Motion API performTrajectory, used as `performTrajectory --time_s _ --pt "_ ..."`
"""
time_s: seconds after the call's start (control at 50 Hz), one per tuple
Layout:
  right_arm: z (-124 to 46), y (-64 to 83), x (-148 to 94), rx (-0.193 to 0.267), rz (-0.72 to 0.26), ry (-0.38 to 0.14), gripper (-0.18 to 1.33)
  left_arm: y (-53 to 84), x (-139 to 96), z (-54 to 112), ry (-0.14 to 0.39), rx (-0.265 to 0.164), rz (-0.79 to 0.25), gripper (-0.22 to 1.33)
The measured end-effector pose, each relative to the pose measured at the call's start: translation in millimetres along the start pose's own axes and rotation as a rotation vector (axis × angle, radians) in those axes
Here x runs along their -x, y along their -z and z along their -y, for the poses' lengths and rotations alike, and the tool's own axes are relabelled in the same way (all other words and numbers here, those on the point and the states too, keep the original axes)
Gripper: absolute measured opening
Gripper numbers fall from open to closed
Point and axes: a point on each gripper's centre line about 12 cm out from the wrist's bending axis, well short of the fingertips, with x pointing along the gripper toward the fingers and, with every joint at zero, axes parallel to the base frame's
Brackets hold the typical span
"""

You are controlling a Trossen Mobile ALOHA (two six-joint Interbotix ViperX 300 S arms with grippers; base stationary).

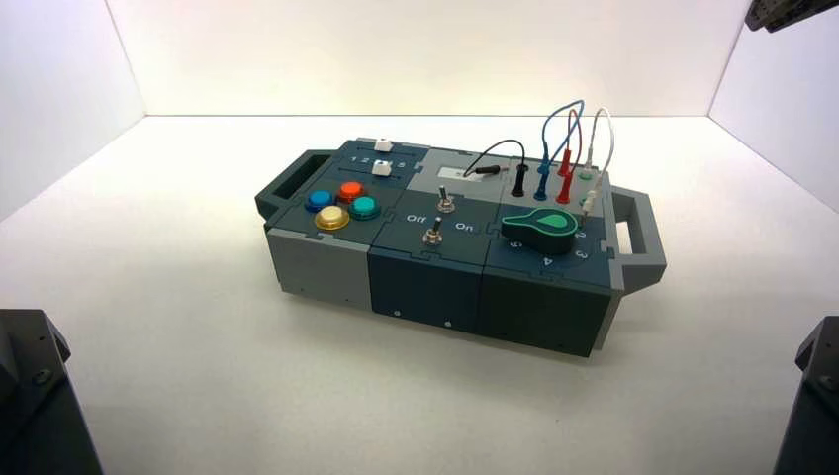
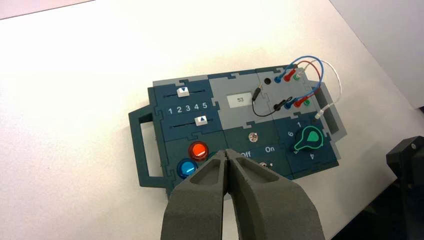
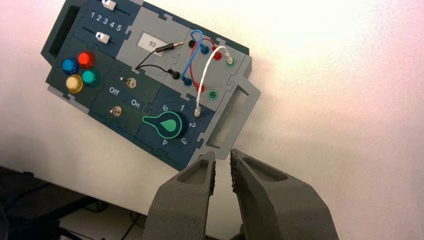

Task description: Flip the bottom switch off with the left gripper.

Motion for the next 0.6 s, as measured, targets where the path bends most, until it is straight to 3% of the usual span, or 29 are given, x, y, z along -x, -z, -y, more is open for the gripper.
performTrajectory --time_s 0.44,0.6 --pt "0.2 -1.0 -2 -0.001 -0.004 0.001 0.39 0.0 -1 -0.1 -0.001 0.000 -0.001 -0.16" --pt "0.8 -8.7 -11 -0.008 -0.033 0.005 0.44 2.1 -9 0.2 -0.001 -0.015 -0.038 -0.16"
